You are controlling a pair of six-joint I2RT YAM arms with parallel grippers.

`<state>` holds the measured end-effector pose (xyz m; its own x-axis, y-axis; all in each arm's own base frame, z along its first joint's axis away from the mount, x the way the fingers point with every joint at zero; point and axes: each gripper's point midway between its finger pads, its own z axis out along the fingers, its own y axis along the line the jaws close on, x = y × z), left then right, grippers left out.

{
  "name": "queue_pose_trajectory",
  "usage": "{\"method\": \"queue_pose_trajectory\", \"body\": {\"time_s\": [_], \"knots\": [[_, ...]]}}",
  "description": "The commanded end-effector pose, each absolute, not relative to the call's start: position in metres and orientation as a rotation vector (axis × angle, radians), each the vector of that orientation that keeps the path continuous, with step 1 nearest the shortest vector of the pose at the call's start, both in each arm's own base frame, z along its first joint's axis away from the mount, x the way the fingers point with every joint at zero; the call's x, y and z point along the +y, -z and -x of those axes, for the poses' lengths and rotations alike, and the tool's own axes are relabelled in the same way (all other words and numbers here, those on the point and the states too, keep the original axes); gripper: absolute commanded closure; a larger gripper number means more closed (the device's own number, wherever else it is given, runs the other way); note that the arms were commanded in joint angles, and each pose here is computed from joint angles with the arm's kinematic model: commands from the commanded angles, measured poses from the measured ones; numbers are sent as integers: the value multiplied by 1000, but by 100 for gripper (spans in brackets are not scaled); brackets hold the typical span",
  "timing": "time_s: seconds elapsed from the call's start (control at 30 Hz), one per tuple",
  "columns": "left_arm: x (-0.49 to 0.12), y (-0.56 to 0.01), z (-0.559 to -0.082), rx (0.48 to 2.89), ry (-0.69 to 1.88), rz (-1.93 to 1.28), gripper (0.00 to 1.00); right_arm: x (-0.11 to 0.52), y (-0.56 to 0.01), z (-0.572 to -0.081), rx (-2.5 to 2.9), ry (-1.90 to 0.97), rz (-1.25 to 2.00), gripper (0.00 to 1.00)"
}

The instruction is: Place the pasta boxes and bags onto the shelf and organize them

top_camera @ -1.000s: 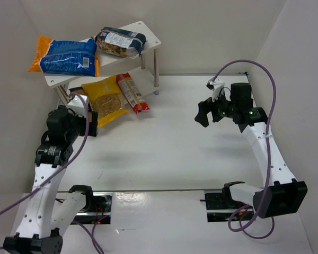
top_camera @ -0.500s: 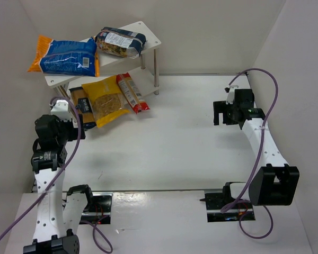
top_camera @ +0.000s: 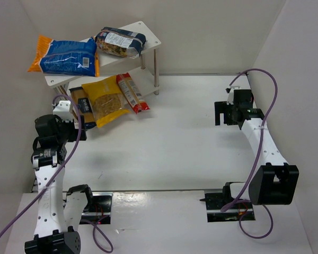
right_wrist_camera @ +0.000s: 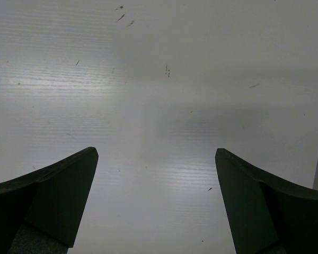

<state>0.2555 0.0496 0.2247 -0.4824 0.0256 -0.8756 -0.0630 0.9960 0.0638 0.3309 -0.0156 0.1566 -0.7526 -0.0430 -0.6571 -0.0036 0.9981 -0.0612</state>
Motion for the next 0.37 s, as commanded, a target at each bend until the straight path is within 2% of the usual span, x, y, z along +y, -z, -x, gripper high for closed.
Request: {"method": "queue_pose_trajectory", "body": {"time_s": [0.0,0.33], "knots": [[48,-231,-257,2046,-98,-3,0,-16,-161,-340,2383,81,31,0],[46,-231,-258,2045,-89,-8,0,-15,-161,-340,2383,74,46,0]]}}
